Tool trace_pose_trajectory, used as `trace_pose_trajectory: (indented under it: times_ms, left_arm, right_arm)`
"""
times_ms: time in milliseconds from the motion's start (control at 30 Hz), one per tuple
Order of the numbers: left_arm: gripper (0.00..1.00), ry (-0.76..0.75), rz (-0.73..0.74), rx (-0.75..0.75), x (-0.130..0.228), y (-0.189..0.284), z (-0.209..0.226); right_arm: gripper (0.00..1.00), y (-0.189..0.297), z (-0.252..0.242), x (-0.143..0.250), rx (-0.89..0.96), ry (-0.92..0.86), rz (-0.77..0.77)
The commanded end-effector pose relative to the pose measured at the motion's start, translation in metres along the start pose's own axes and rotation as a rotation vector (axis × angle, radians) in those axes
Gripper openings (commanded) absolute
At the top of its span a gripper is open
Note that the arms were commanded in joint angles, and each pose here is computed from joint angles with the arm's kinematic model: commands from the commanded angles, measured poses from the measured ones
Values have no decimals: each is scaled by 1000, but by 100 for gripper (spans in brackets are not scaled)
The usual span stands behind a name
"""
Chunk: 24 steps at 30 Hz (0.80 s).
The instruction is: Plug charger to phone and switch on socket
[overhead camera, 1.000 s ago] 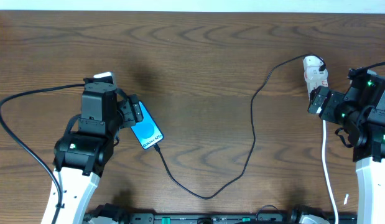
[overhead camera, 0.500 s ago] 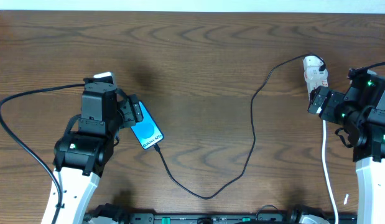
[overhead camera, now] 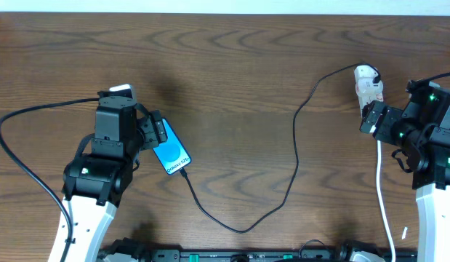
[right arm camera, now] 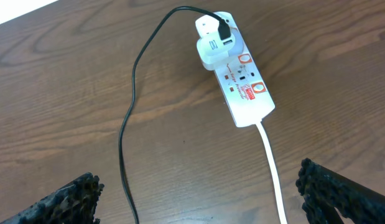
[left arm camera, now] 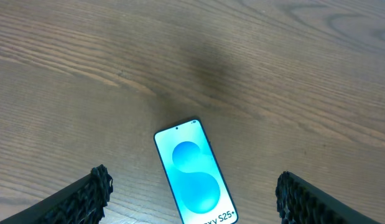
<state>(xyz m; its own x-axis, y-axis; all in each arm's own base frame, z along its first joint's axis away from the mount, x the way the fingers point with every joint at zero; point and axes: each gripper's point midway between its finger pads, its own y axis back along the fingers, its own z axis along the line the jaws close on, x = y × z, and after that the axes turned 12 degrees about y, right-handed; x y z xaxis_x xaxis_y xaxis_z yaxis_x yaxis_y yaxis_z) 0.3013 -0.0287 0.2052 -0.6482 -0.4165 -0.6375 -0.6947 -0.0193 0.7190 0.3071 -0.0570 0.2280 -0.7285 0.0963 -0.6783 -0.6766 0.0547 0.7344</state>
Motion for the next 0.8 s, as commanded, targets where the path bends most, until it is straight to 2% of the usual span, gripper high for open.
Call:
trace_pose_trajectory:
  times_ms: [0,200,567,767]
  left_arm:
    - [86,-19,-21,-1,-5,5,0]
    - [86,-24,8,-19,8,-2,7]
    - [86,-33,62,-52,62,-9,39]
    - [86,-34,65,-53,76,-5,49]
  right_arm:
    - [99,-1,-1,2,8,-9,7]
    - [99,-1,-1,2,8,-9,8]
    - [99,-1,-1,2,8,-9,7]
    - [99,-1,-1,2,8,-9,7]
